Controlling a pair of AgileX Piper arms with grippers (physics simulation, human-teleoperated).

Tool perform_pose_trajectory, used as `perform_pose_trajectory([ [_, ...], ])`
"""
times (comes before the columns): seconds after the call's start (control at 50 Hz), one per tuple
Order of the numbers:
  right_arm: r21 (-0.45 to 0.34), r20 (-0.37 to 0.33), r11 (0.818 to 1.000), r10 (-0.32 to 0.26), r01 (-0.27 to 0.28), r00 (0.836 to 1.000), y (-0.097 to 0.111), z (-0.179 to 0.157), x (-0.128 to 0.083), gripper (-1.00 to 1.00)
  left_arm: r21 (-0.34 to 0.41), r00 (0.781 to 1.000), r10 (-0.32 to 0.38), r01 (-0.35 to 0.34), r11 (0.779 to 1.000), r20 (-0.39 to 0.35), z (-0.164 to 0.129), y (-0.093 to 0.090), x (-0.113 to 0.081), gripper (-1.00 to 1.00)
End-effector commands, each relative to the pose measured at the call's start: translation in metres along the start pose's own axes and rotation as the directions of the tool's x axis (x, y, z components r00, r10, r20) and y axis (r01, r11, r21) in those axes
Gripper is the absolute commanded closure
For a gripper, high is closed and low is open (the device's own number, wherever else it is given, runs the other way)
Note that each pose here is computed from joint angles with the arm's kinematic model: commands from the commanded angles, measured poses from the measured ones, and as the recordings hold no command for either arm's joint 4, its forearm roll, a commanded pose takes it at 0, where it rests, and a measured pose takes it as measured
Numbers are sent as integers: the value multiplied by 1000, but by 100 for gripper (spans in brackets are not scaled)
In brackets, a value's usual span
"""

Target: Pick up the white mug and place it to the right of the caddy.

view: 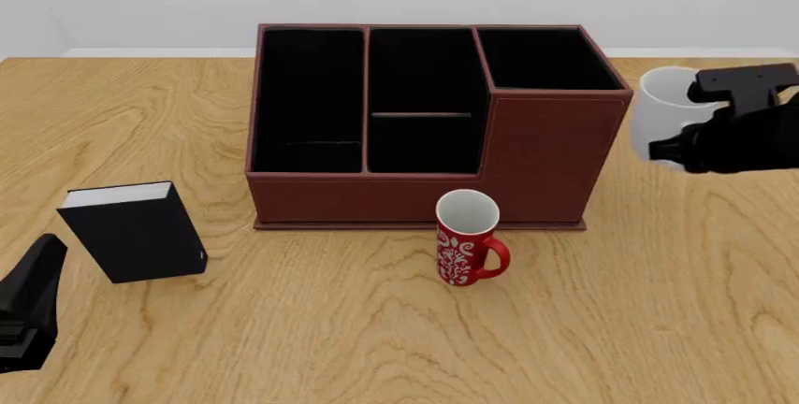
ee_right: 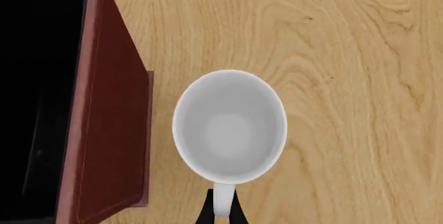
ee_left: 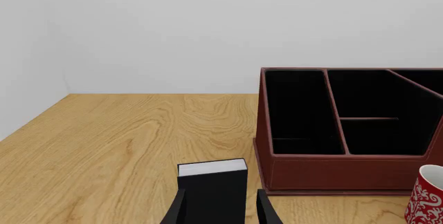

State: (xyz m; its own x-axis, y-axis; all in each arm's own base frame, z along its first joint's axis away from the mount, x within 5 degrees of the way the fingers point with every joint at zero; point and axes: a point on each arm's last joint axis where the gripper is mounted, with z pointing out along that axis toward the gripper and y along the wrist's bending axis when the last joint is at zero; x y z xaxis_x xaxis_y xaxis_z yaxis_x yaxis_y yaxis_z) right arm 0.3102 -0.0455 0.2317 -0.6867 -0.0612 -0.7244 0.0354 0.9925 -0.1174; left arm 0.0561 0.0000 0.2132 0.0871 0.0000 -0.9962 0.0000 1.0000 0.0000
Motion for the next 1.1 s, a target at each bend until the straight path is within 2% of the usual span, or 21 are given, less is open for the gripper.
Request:
perform_pose_trajectory([
  [0.02,-11,-1,1000,5,-5,1000,5,4,1,100,0,1000,0,0,1000,0,0,0,0,-100],
  [0.34,-30,-19,1000,4,-5,1000,13,17,10,100,0,1000,0,0,1000,0,0,0,0,-100],
  [1.1,-46,-46,998,43,-45,998,24,33,33,100,0,1000,0,0,1000,0,0,0,0,-100],
])
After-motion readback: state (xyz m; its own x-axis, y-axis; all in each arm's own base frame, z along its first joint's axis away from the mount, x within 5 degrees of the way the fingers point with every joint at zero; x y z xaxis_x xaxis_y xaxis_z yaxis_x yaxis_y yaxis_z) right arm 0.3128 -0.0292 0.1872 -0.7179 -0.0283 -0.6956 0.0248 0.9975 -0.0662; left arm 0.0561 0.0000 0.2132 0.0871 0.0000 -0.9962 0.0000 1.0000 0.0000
